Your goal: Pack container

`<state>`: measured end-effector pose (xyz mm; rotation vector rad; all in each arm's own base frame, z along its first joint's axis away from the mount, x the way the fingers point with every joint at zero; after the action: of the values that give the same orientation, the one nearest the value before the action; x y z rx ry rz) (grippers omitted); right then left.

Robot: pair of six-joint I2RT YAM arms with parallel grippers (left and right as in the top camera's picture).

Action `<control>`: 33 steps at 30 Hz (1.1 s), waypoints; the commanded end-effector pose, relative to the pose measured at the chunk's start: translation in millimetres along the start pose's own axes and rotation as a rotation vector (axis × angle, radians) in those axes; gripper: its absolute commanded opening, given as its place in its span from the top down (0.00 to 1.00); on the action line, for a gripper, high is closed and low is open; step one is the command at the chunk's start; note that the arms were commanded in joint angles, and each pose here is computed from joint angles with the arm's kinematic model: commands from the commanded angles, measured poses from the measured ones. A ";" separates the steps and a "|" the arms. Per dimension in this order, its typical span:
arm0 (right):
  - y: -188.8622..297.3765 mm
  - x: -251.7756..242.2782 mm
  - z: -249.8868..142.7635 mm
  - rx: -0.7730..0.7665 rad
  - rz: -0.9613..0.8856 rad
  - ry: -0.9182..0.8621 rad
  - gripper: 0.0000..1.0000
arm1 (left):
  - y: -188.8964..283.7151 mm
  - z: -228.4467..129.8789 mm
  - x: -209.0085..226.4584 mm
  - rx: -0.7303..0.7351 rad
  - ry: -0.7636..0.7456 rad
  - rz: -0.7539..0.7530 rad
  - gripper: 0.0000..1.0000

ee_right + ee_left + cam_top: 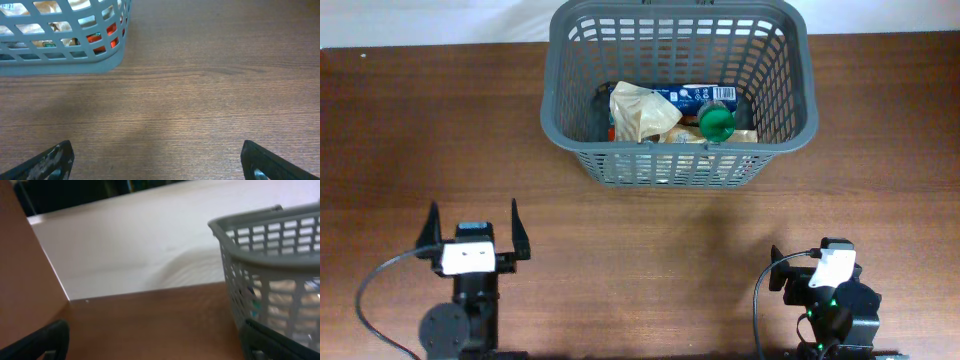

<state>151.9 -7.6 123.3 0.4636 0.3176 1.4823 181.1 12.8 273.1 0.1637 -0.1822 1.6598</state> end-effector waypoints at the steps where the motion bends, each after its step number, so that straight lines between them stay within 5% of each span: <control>1: -0.5 -0.3 -0.9 -0.005 -0.005 -0.004 0.01 | 4.8 -37.6 -11.5 -0.001 -0.012 -0.017 0.01; 16: -0.5 -0.3 -0.9 -0.005 -0.005 -0.004 0.01 | 0.3 -107.1 -27.7 0.121 -0.022 -0.047 0.01; 33: -0.5 -0.3 -0.9 -0.005 -0.005 -0.004 0.01 | 0.0 -106.0 -28.3 0.112 -0.022 -0.049 0.01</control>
<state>151.9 -7.6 123.5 0.4629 0.3159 1.4823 184.0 8.0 164.3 0.2629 -0.0857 1.6177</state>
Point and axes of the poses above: each gripper's point midway between its finger pads, its own y axis back along the fingers, its own x axis along the line the jaws close on, z = x × y, the point moved 6 cm from there along y, back along the fingers, and after that the axes turned 2 degrees about -y, right-handed, at the moved point
